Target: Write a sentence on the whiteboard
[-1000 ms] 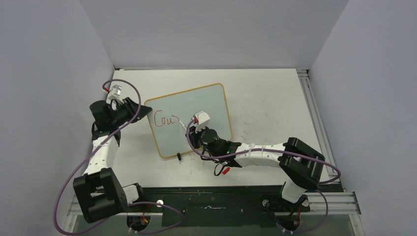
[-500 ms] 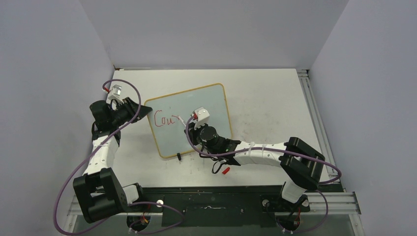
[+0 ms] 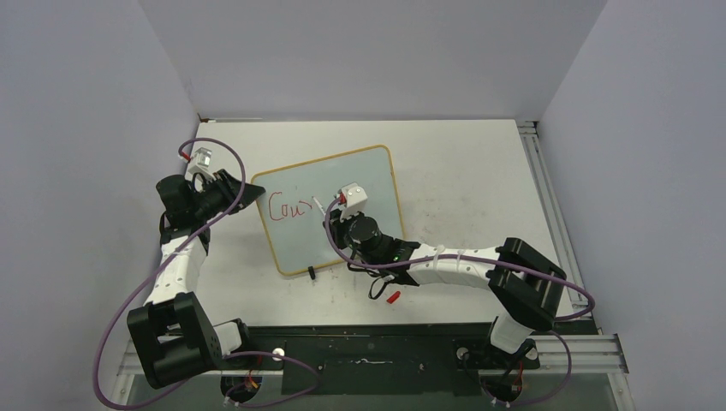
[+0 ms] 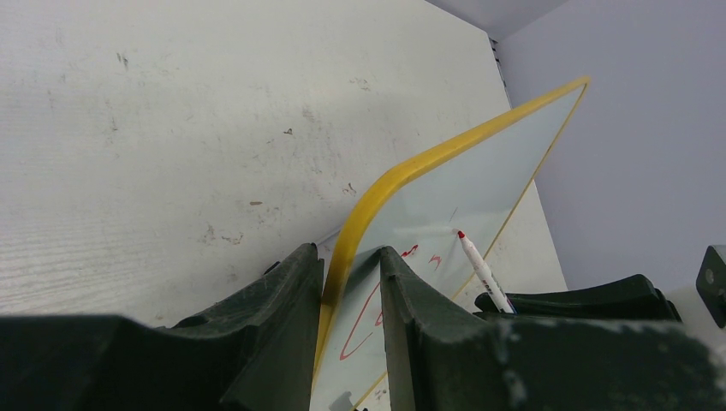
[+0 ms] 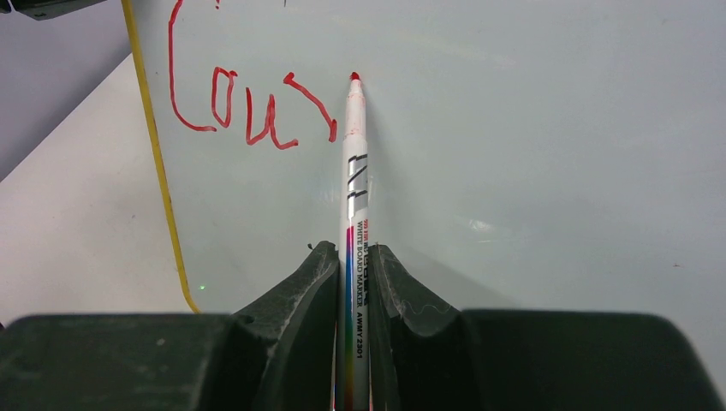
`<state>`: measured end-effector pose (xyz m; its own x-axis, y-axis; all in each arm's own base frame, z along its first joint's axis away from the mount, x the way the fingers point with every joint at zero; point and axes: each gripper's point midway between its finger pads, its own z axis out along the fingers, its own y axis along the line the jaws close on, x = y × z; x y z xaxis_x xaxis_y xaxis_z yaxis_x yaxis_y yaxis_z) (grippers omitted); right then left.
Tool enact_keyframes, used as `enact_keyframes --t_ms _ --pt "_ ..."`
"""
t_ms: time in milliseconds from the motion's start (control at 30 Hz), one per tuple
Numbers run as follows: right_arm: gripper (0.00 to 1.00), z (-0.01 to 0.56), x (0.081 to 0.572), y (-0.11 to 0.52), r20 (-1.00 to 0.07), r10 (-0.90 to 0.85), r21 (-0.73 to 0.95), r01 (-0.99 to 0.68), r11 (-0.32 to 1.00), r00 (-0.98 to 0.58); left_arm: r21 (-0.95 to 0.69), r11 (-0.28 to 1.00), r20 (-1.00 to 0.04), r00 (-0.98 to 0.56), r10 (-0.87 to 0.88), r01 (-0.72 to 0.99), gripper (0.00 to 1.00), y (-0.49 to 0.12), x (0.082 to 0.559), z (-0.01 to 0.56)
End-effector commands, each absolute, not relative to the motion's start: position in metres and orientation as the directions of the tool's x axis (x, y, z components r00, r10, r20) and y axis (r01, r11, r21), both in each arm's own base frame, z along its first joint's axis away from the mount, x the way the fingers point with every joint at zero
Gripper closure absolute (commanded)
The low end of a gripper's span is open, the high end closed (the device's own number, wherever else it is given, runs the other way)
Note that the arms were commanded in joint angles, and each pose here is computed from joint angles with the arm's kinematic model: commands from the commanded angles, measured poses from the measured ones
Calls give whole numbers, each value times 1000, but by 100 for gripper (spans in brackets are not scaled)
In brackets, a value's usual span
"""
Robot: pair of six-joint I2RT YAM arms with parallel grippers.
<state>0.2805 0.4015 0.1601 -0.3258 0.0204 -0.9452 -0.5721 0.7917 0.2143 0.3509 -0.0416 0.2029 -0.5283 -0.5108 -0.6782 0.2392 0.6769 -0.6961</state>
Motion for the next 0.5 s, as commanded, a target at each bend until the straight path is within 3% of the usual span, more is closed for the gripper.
enact_keyframes --t_ms 0,467 --pt "95 177 289 407 -950 59 234 -572 786 -308 -679 680 -705 -507 -497 277 71 -41 354 215" --pt "95 155 275 410 -939 15 229 -594 772 -342 -678 681 -706 -505 -497 278 71 -41 354 216"
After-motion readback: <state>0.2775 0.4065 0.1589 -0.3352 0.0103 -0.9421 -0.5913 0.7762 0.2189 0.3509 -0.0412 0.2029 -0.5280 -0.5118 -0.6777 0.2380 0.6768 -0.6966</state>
